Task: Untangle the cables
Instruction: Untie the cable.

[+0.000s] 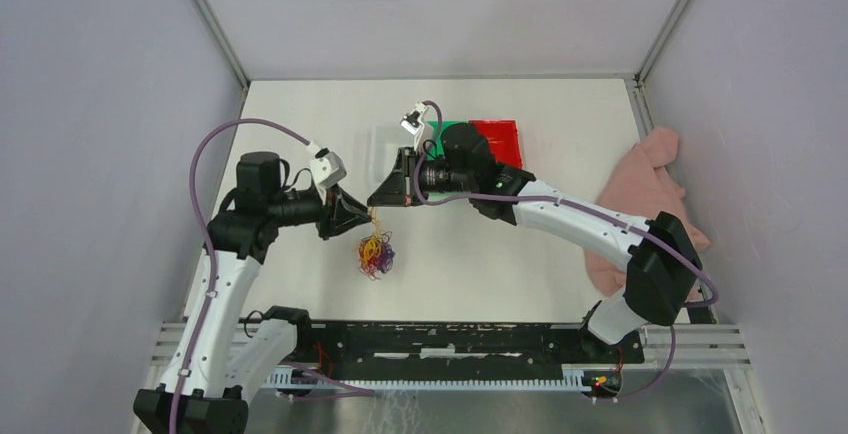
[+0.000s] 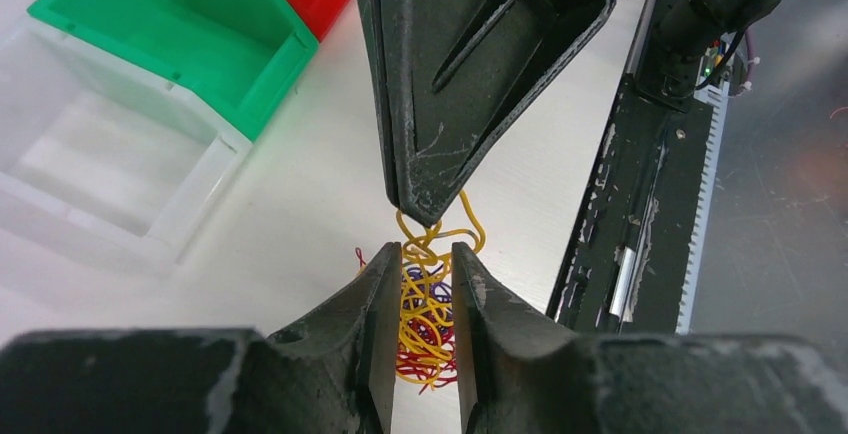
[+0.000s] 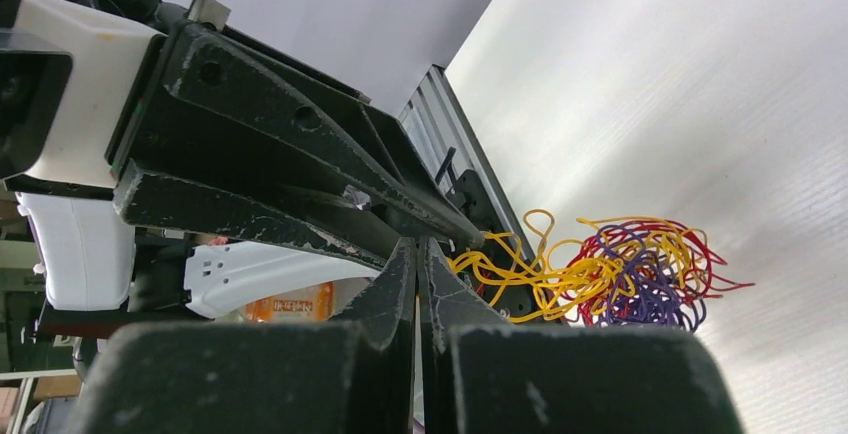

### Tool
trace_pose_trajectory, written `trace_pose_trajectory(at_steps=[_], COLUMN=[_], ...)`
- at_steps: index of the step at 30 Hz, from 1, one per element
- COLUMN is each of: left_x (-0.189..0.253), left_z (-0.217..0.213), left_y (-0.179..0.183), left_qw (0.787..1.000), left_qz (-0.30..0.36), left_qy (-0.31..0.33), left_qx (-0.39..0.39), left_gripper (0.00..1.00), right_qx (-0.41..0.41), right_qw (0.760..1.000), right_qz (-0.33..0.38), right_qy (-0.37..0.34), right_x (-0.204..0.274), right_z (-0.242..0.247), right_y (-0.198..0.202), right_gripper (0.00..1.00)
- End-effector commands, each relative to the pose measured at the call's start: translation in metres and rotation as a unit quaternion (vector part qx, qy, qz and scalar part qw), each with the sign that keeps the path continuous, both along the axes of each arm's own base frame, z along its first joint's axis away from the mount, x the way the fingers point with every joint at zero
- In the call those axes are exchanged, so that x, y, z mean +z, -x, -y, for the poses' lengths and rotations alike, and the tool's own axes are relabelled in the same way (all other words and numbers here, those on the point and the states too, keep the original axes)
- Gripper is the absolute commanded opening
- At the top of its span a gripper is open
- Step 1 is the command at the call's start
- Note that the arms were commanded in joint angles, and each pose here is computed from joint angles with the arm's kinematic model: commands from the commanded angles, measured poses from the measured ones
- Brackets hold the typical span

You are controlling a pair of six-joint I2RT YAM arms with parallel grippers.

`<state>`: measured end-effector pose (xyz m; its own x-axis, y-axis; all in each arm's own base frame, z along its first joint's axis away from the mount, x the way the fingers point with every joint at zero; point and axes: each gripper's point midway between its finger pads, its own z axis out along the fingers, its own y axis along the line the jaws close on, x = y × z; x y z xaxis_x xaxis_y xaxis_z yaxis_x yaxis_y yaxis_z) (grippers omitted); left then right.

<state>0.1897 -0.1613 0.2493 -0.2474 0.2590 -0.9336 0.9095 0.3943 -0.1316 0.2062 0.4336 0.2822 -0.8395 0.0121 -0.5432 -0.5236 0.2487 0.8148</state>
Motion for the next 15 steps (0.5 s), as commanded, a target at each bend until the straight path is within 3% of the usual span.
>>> trace_pose_trajectory(at_steps=[1,6,12,15], left_x=[0.0167,0.0215,0.0154,0.0144], left_z=[0.0061,0.0088,0.0073,0.0035], left_y=[-0.0001,0.0031,0.0001,-0.0053], left_qw=[0.999,0.998,0.998,0.998], left_qz=[0.035,0.039,0.042,0.053], left_qy=[0.022,0.037,0.034,0.027], left_qx=[-0.017,-0.02,-0.011,0.01], left_gripper=[0.31,0.29,0.05,0.03], right_qx=[0.024,0.034,0.051,0.052], right_qw=[0.998,0.998,0.997,0.997], right_qz=[0.026,0.02,0.007,0.004], right_qy=[-0.046,-0.052,-0.058,-0.054], right_x=[0.0345,0.0365,0.0361,0.0319], right_z=[-0.0084,-0.0094,-0.0126,-0.0118], right_y=[0.0055,0.0093,0.0137,0.0146], right_gripper=[0.0,0.0,0.0,0.04])
